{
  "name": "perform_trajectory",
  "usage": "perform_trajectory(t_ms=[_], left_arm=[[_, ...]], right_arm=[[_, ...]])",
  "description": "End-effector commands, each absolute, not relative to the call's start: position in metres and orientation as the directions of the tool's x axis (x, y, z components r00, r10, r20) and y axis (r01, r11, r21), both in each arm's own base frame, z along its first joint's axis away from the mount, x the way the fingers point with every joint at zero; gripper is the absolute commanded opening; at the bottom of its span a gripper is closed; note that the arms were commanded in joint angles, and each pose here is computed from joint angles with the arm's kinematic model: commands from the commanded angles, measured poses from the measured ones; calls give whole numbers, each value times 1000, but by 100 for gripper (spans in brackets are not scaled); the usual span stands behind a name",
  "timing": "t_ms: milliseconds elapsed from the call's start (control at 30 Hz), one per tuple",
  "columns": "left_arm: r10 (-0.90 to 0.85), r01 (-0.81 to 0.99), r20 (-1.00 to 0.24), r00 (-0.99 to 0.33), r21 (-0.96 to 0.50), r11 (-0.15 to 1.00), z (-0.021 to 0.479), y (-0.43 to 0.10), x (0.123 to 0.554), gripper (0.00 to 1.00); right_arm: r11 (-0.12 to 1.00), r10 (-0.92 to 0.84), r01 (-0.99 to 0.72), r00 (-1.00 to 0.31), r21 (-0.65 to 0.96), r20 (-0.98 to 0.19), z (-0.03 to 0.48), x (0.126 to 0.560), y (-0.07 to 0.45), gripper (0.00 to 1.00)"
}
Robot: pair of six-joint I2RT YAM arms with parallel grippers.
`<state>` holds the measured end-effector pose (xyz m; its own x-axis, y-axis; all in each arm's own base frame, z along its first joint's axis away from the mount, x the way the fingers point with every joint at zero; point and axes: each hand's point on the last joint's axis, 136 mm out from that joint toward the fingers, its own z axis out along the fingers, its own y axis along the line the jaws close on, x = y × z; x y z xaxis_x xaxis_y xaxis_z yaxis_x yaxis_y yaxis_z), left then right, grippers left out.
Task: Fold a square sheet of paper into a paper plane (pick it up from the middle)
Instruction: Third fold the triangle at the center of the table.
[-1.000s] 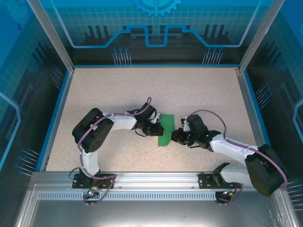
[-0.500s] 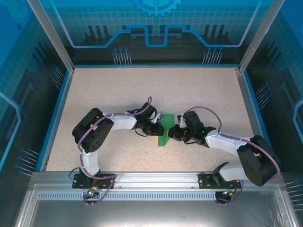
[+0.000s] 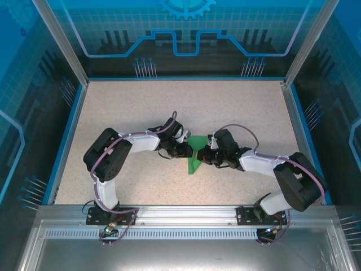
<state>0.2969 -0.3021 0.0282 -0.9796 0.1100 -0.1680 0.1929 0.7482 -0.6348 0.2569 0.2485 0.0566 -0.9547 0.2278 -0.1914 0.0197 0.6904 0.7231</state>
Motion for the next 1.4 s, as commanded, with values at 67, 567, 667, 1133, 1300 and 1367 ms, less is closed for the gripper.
perform_trajectory(t_ms=[67, 567, 667, 1133, 1300, 1367], left_arm=[[101, 224, -225, -969, -635, 740, 46, -298, 318, 21], [124, 209, -179, -976, -614, 761, 24, -299, 323, 20], [125, 208, -175, -976, -612, 763, 23, -298, 323, 20], [105, 190, -169, -980, -634, 750, 25, -297, 326, 19], [93, 188, -178, -980, -654, 733, 35, -300, 328, 20], [86, 188, -184, -979, -658, 729, 39, -299, 330, 21]], right_arm=[[681, 196, -21, -958, 732, -209, 61, 261, 260, 3], [677, 191, -27, -959, 736, -210, 57, 273, 269, 2], [677, 186, -28, -960, 736, -208, 55, 276, 271, 2], [694, 162, -23, -969, 719, -187, 38, 280, 276, 3], [702, 153, -20, -972, 712, -178, 33, 280, 276, 3], [705, 151, -19, -972, 709, -177, 32, 281, 276, 3]])
